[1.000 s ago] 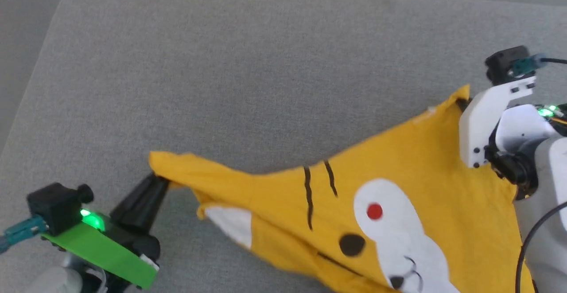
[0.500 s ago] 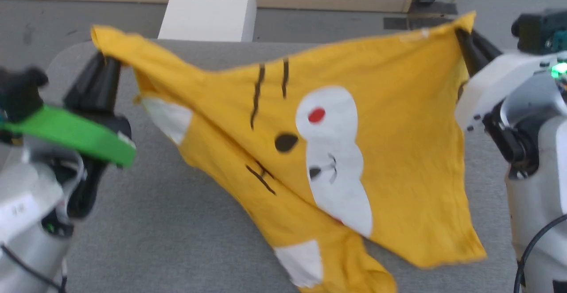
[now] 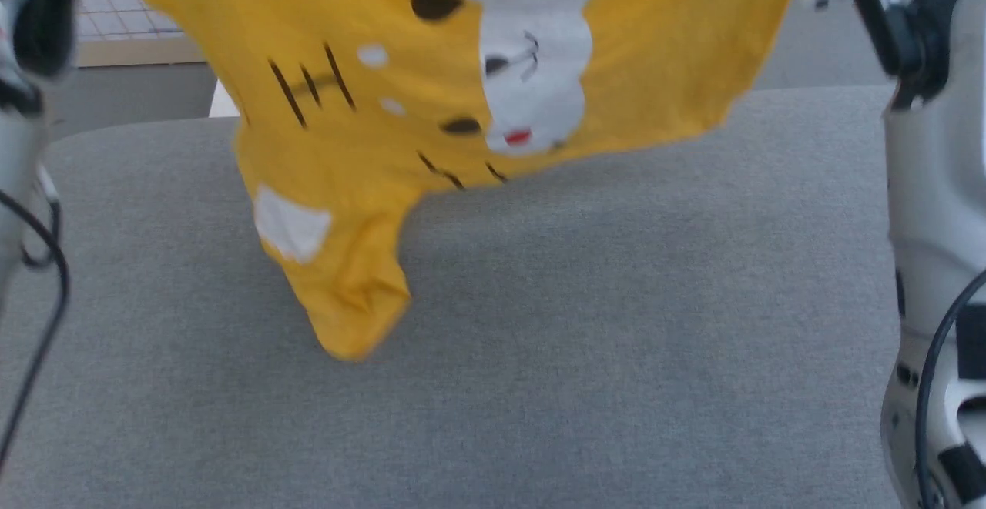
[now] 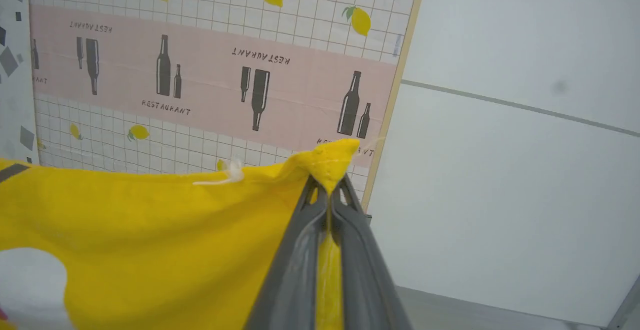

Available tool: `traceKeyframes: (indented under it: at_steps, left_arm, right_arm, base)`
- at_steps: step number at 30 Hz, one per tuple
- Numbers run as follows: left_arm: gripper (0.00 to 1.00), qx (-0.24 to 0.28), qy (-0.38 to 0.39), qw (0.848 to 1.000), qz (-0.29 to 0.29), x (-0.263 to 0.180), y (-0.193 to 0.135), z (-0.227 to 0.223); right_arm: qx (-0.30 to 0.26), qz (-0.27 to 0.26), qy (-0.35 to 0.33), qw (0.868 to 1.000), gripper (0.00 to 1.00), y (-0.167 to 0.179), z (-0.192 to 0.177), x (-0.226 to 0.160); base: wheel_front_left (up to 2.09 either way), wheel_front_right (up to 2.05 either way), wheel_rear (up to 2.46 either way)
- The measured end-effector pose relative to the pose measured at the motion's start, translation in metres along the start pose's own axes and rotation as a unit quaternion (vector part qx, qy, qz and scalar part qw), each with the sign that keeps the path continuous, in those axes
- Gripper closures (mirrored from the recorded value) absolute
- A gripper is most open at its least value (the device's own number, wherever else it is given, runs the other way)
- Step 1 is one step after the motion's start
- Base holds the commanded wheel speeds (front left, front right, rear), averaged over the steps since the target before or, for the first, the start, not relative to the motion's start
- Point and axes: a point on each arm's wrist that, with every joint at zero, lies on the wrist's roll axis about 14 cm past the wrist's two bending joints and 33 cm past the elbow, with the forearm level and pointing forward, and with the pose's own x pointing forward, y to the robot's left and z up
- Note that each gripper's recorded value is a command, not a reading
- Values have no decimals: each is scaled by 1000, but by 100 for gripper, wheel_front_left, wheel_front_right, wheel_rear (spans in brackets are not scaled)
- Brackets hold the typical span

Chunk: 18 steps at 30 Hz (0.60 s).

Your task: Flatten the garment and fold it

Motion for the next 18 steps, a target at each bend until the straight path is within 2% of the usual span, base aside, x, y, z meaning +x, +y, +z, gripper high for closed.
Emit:
traceKeyframes:
  at_steps: [4, 12, 18]
  left_arm:
    - [100, 3, -5, 1000, 5, 26, 4, 15]
    - [100, 12, 40, 999, -7, 49, 5, -27]
    - [100, 1, -9, 1000, 3, 72, 21, -31]
  right_arm:
    - [-18, -7, -2, 1000, 100, -4, 11, 18]
    - [-34, -12, 39, 999, 100, -6, -18, 45]
    - [-53, -11, 31, 998, 100, -6, -31, 72]
  base:
    - [0, 0, 0]
    - [0, 0, 0]
    - [0, 0, 0]
